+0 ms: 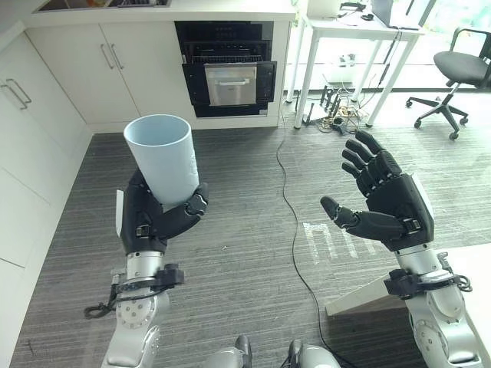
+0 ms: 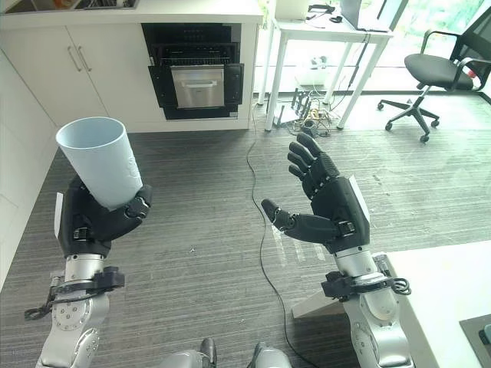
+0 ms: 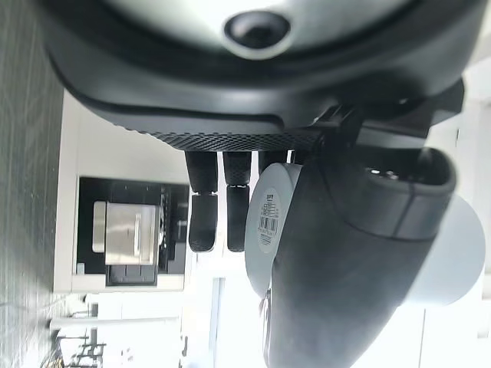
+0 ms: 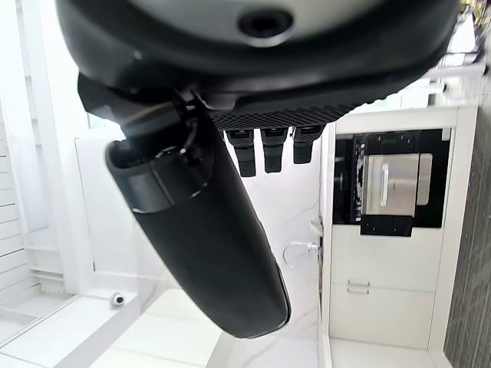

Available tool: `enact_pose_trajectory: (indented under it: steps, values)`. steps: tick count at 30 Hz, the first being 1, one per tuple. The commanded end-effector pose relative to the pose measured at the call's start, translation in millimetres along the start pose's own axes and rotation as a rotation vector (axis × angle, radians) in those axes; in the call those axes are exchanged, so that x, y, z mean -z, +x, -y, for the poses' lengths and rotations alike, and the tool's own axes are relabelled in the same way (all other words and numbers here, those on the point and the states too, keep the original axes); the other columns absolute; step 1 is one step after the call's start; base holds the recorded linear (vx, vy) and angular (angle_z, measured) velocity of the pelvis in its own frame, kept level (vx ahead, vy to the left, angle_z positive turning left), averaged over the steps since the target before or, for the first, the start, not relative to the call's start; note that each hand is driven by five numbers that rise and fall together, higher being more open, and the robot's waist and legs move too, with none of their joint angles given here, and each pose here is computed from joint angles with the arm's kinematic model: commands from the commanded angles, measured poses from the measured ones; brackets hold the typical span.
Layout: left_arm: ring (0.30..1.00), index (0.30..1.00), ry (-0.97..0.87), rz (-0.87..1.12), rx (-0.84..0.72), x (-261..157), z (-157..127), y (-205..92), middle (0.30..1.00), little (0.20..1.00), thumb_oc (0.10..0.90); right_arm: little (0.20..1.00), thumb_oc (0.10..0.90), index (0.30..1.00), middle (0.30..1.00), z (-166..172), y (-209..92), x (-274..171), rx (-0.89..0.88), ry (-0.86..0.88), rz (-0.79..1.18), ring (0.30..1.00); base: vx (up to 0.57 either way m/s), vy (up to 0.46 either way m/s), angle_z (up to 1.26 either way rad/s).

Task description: Place the dishes in the dishwasher.

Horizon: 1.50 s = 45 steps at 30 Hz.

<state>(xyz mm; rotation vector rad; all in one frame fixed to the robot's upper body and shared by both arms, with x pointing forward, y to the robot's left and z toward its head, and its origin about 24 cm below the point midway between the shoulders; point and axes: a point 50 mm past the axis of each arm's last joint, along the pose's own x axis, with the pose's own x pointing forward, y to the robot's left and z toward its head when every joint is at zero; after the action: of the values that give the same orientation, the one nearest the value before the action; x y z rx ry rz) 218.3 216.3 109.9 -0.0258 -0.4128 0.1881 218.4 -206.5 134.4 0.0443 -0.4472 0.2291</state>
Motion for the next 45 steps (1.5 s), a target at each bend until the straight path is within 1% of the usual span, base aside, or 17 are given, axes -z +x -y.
enact_pose_trajectory:
  steps: [1, 4, 13, 18, 20, 24, 28, 30, 31, 32, 34, 36, 38, 42, 45]
  values:
    - [0.3, 0.3, -0.024, 0.31, 0.059, -47.6, 4.0, 16.1, 0.3, 0.3, 0.4, 0.9, 0.8, 0.9, 0.9, -7.5, 12.5, -34.4, -0.046, -0.044, 0.222, 0.9, 0.0, -0.05, -0.04]
    - [0.3, 0.3, -0.036, 0.311, 0.045, -48.2, -3.0, 12.3, 0.3, 0.3, 0.4, 0.9, 0.8, 0.9, 0.9, -7.8, 10.9, -33.2, -0.056, -0.049, 0.211, 0.9, 0.0, -0.05, -0.02]
    - [0.3, 0.3, -0.061, 0.333, 0.011, -51.4, -10.2, 8.3, 0.3, 0.3, 0.4, 0.9, 0.8, 0.9, 0.9, -10.4, 8.2, -29.5, -0.081, -0.062, 0.194, 0.9, 0.02, -0.046, -0.02]
    - [0.3, 0.3, -0.032, 0.367, 0.009, -56.6, -7.3, 5.1, 0.3, 0.3, 0.4, 0.9, 0.8, 0.9, 0.9, -1.3, 4.0, -33.8, -0.086, -0.058, 0.195, 0.9, 0.07, -0.078, 0.09]
    - [0.3, 0.3, -0.049, 0.373, 0.011, -57.9, -7.0, 4.6, 0.3, 0.3, 0.4, 0.9, 0.8, 0.9, 0.9, -2.1, 4.4, -34.0, -0.1, -0.082, 0.198, 0.9, 0.04, -0.031, 0.13]
    - [0.3, 0.3, -0.026, 0.361, 0.011, -56.5, -7.3, 3.6, 0.3, 0.3, 0.4, 0.9, 0.8, 0.9, 0.9, -6.4, 8.9, -32.1, -0.101, -0.071, 0.196, 0.9, 0.13, 0.174, 0.55]
    - [0.3, 0.3, -0.011, 0.361, -0.031, -56.5, -16.0, 2.5, 0.3, 0.3, 0.4, 0.9, 0.8, 0.9, 0.9, -7.2, 5.0, -33.5, -0.141, -0.096, 0.19, 0.9, 0.19, 0.287, 0.43]
    - [0.3, 0.3, -0.008, 0.358, -0.039, -55.1, -16.0, 5.1, 0.3, 0.3, 0.4, 0.9, 0.8, 0.9, 0.9, -6.2, 3.1, -33.3, -0.131, -0.094, 0.189, 0.9, 0.2, 0.253, -0.28]
    - [0.3, 0.3, -0.009, 0.354, -0.035, -54.7, -16.0, 6.2, 0.3, 0.3, 0.4, 0.9, 0.8, 0.9, 0.9, -4.2, 1.5, -34.0, -0.119, -0.088, 0.19, 0.9, 0.4, 0.444, -0.71]
    - [0.3, 0.3, 0.009, 0.366, 0.002, -58.3, -16.3, 8.6, 0.3, 0.3, 0.4, 0.9, 0.8, 0.9, 0.9, -2.3, -4.7, -38.2, -0.103, -0.054, 0.201, 0.9, 0.3, 0.362, -0.43]
    - [0.3, 0.3, 0.012, 0.376, 0.025, -60.8, -15.7, 11.7, 0.3, 0.3, 0.4, 0.9, 0.8, 0.9, 0.9, -4.8, -4.6, -38.5, -0.096, -0.069, 0.207, 0.9, 0.23, 0.267, -0.1]
    - [0.3, 0.3, 0.017, 0.379, 0.059, -62.6, -11.2, 18.7, 0.3, 0.3, 0.4, 0.9, 0.8, 0.9, 0.9, -4.7, 0.2, -36.4, -0.056, -0.046, 0.212, 0.9, 0.2, 0.191, -0.06]
    - [0.3, 0.3, 0.071, 0.389, 0.104, -63.4, -3.4, 22.2, 0.3, 0.3, 0.4, 0.9, 0.8, 0.9, 0.9, -11.4, 6.3, -33.1, -0.025, 0.001, 0.231, 0.9, 0.24, 0.231, 0.31]
    - [0.3, 0.3, 0.122, 0.384, 0.112, -62.1, 0.2, 23.8, 0.3, 0.3, 0.4, 0.9, 0.8, 0.9, 0.9, -19.7, 11.4, -26.7, -0.052, 0.023, 0.216, 0.9, 0.13, 0.038, 0.07]
    - [0.3, 0.3, 0.146, 0.377, 0.109, -62.6, 0.0, 28.4, 0.3, 0.3, 0.4, 0.9, 0.8, 0.9, 0.9, -17.4, 12.5, -25.6, -0.077, 0.042, 0.215, 0.9, 0.2, -0.183, -0.76]
